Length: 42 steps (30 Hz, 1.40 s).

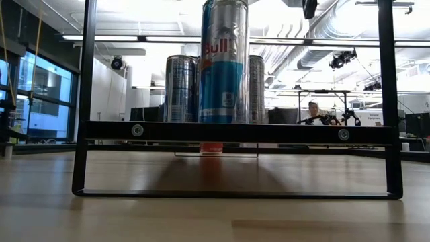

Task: Place canned beverage on shelf
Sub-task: Put the top blue soda can on the shelf aligned with the other blue soda can

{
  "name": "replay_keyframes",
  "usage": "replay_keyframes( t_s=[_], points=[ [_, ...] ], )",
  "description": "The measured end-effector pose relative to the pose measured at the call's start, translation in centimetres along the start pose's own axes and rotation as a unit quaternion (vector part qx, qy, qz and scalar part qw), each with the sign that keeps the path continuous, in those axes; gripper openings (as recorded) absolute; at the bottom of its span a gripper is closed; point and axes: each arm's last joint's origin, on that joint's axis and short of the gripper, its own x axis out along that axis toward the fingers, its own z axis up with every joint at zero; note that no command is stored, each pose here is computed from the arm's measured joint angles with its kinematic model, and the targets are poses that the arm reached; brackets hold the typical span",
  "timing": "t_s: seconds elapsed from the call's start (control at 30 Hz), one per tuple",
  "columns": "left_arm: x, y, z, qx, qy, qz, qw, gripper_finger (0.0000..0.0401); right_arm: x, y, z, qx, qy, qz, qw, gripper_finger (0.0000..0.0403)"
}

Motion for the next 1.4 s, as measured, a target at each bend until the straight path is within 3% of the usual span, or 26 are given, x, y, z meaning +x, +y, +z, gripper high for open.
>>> replay_keyframes(
  t_s=[0.17,0.3,0.47,0.67,0.8,0.87,1.0,1.17,1.4],
  points=[
    [-4.8,1.2,-0.5,-0.133,-0.060,0.003,0.989,0.0254,0.5,1.1,1.2,0.033,-0.031,0.091,0.995,0.0000],
    [-8.7,1.4,-1.1,-0.188,-0.107,0.018,0.976,0.0248,2.0,2.6,1.9,-0.014,0.002,0.120,0.993,0.0000],
    [-12.6,0.6,-2.4,-0.228,-0.178,0.085,0.954,0.0212,3.9,4.1,3.2,-0.085,0.063,0.120,0.987,0.0000],
    [-12.7,-2.1,-7.8,-0.302,-0.272,0.129,0.904,0.0109,4.8,4.6,4.4,-0.124,0.116,0.112,0.979,0.0000],
    [-11.4,-3.3,-11.5,-0.331,-0.335,0.128,0.873,0.0026,4.9,4.7,4.8,-0.117,0.114,0.111,0.980,0.0001],
    [-10.7,-3.8,-13.2,-0.340,-0.357,0.126,0.861,0.0008,4.9,4.8,4.9,-0.092,0.119,0.109,0.983,0.0009],
    [-10.4,-4.3,-15.3,-0.350,-0.393,0.122,0.842,0.0016,5.4,5.5,5.1,-0.020,0.122,0.104,0.987,0.0061],
    [-11.4,-4.5,-16.5,-0.345,-0.406,0.118,0.838,0.0003,7.0,7.0,4.8,0.019,0.140,0.099,0.985,0.0176],
    [-12.7,-4.5,-17.2,-0.341,-0.425,0.106,0.832,0.0001,10.0,8.7,4.4,0.007,0.193,0.103,0.976,0.0324]
  ],
)
